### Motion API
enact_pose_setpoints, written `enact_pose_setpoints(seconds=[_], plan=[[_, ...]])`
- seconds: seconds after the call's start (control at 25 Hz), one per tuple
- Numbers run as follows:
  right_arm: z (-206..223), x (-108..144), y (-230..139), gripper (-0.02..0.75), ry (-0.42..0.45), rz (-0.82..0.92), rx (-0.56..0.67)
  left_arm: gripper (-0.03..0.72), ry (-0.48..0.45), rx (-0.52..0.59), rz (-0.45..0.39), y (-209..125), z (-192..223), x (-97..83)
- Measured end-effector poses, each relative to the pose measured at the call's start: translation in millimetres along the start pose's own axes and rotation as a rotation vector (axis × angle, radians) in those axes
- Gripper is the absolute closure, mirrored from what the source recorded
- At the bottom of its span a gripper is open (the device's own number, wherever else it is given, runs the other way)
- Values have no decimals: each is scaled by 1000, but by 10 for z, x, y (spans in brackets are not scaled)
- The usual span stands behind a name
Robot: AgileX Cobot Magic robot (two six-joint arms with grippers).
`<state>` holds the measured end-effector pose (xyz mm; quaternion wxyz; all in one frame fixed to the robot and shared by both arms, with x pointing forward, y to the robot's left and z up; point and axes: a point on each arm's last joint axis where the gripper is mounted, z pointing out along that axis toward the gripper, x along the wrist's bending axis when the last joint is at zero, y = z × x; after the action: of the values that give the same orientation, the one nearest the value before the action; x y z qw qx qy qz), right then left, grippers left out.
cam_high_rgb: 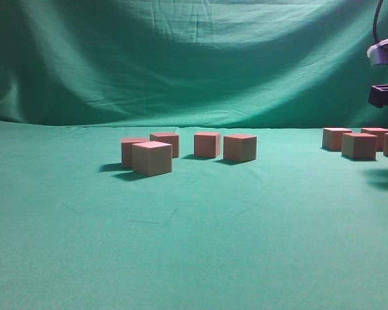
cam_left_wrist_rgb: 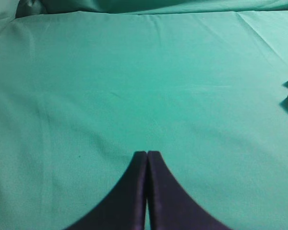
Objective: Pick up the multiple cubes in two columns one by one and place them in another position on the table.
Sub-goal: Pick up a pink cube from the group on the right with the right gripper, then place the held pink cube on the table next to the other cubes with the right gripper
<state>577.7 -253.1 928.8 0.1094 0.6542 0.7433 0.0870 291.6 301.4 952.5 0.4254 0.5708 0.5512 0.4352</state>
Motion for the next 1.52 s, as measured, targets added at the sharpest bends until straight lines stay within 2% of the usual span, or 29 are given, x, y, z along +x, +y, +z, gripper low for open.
enact_pose_setpoints(seconds=[0.16, 0.28, 0.36, 0.52, 0.76, 0.92, 1.08, 1.32, 1.52], plan=[[-74, -8, 14, 478, -5, 2, 23, 688, 0, 0, 0, 0, 0, 0], [-325, 4, 70, 478, -2, 9, 21, 688, 0, 0, 0, 0, 0, 0], [-575, 105, 97, 478, 5, -29, -15, 688, 0, 0, 0, 0, 0, 0], [-972, 506, 4, 478, 49, -186, -62, 688, 0, 0, 0, 0, 0, 0], [-1153, 1355, -343, 478, 137, -588, -28, 688, 0, 0, 0, 0, 0, 0], [-1155, 1787, -537, 478, 179, -762, -51, 688, 0, 0, 0, 0, 0, 0], [-1092, 2090, -571, 478, 201, -876, -65, 688, 0, 0, 0, 0, 0, 0], [-909, 2332, -364, 478, 190, -910, -58, 688, 0, 0, 0, 0, 0, 0], [-673, 2422, -288, 478, 176, -925, -53, 688, 0, 0, 0, 0, 0, 0]])
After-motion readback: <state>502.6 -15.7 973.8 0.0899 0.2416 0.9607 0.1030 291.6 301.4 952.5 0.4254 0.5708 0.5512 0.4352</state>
